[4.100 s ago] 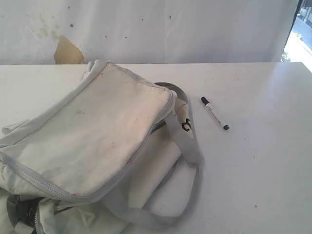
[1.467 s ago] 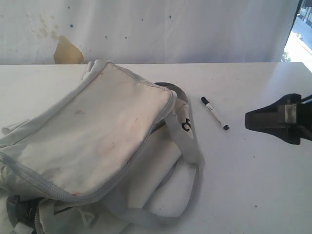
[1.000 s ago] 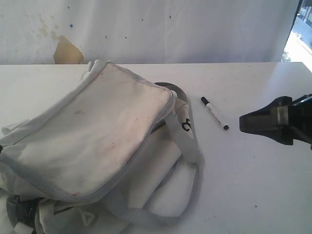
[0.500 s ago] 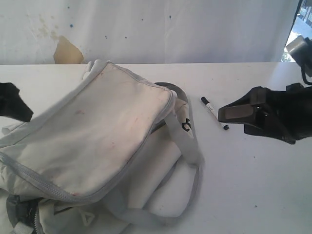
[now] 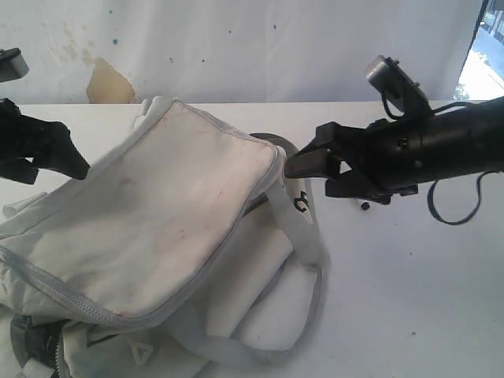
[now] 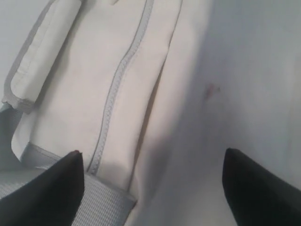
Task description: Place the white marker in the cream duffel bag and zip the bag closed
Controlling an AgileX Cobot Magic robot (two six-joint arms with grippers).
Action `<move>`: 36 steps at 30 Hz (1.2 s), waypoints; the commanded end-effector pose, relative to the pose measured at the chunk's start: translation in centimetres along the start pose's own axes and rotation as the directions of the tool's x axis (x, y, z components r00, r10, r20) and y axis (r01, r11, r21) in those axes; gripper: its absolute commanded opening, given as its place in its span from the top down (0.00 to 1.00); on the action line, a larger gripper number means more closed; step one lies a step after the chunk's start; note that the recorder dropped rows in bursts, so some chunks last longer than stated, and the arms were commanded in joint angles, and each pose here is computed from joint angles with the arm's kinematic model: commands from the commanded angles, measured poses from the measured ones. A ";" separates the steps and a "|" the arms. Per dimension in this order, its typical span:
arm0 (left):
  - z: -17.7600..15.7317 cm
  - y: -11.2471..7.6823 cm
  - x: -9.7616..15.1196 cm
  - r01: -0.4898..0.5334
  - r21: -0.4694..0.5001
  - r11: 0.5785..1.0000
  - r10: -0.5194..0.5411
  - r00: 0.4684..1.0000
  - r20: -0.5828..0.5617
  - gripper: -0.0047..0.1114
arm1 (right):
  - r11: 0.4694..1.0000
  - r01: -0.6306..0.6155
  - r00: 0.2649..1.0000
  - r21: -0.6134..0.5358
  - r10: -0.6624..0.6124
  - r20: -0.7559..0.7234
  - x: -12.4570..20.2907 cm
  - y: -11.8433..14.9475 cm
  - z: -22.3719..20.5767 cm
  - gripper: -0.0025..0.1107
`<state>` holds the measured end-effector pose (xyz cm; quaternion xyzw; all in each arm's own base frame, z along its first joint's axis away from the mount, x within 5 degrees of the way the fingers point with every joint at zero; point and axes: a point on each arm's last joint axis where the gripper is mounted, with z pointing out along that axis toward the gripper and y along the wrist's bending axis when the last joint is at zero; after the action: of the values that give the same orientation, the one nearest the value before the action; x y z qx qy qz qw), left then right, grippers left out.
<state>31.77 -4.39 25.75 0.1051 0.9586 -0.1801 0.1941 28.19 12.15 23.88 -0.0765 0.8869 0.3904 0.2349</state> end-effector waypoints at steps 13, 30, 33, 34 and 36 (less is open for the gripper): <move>3.3 -0.3 -0.6 -0.036 -0.001 0.999 0.036 0.999 -0.020 0.11 | 0.994 -0.025 0.999 0.105 0.021 0.040 -3.1 -0.8 11.2 0.36; 5.0 0.4 -0.8 -0.013 -0.006 1.000 0.013 1.000 -0.020 0.68 | 0.985 -0.047 0.998 0.165 0.038 0.059 -3.0 -2.2 12.1 0.73; 4.5 0.2 -1.5 -0.019 0.006 1.000 0.019 1.000 -0.006 0.92 | 0.991 -0.030 0.999 0.132 0.024 0.040 -3.1 -1.8 12.1 0.98; 4.1 -0.2 -2.1 0.010 0.029 1.000 -0.010 1.000 0.008 0.96 | 0.992 -0.005 0.999 0.126 -0.002 0.051 -3.6 -1.4 12.1 0.98; 3.5 -0.6 -2.9 0.097 0.061 0.993 -0.099 0.995 0.027 0.96 | 0.991 0.058 0.994 0.117 -0.068 0.083 -4.9 -0.7 11.9 0.98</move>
<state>34.78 -6.24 22.97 0.1023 0.9590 -0.1911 0.1825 36.43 19.69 17.78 -0.0447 0.9028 0.3310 0.2709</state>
